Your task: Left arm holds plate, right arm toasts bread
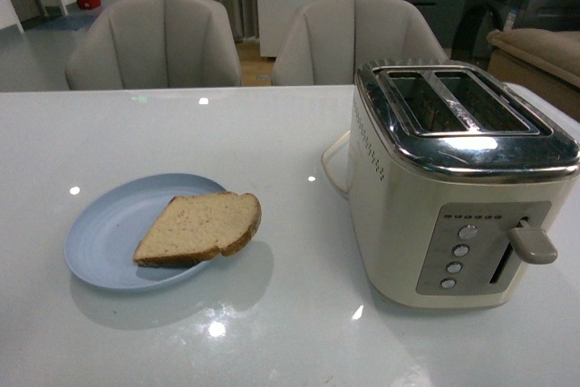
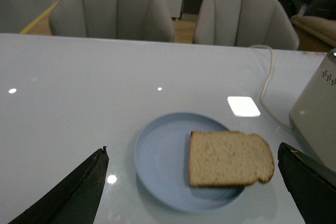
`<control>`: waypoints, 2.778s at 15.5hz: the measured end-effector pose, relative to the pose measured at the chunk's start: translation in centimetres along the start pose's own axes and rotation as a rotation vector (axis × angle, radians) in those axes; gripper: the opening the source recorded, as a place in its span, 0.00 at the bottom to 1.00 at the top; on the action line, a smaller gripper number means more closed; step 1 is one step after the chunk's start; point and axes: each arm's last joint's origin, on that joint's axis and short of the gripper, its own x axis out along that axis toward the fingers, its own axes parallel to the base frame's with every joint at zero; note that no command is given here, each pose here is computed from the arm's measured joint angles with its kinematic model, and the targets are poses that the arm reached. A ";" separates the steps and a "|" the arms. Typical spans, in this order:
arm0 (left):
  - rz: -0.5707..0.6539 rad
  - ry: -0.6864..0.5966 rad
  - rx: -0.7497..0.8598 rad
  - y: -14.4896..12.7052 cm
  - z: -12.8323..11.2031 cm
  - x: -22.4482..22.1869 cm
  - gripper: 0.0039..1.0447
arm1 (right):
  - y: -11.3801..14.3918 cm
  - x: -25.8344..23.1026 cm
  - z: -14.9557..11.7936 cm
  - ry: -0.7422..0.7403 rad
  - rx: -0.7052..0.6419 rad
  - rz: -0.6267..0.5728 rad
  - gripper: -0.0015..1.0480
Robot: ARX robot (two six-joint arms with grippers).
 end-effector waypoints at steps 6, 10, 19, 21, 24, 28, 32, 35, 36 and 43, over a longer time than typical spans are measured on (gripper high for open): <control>0.045 0.327 0.010 4.8 -6.8 15.4 0.94 | 0.0 0.0 0.0 0.000 0.000 0.000 0.94; 0.063 0.406 0.040 6.7 -10.4 18.8 0.94 | 0.0 0.0 0.0 0.000 0.000 0.000 0.94; 0.037 0.377 0.052 7.6 -11.8 21.5 0.94 | 0.0 0.0 0.0 0.000 0.000 0.000 0.94; 0.029 0.358 0.058 7.5 -11.7 21.6 0.94 | 0.0 0.0 0.0 0.000 0.000 0.000 0.94; 0.027 0.346 0.063 7.6 -11.8 21.7 0.85 | 0.0 0.0 0.0 0.000 0.000 0.000 0.94; 0.019 0.344 0.062 7.6 -12.4 21.6 0.55 | 0.0 0.0 0.0 0.000 0.000 0.000 0.94; 0.015 0.309 -0.032 7.7 -12.0 21.6 0.03 | 0.0 0.0 0.0 0.000 0.000 0.000 0.94; 0.023 0.327 -0.112 7.3 -10.9 20.5 0.03 | 0.0 0.0 0.0 0.000 0.000 0.000 0.94; 0.026 0.332 -0.127 7.2 -10.6 20.2 0.03 | 0.0 0.0 0.0 0.000 0.000 0.000 0.94; 0.028 0.360 -0.164 4.4 -5.1 17.0 0.02 | 0.0 0.0 0.0 0.000 0.000 0.000 0.94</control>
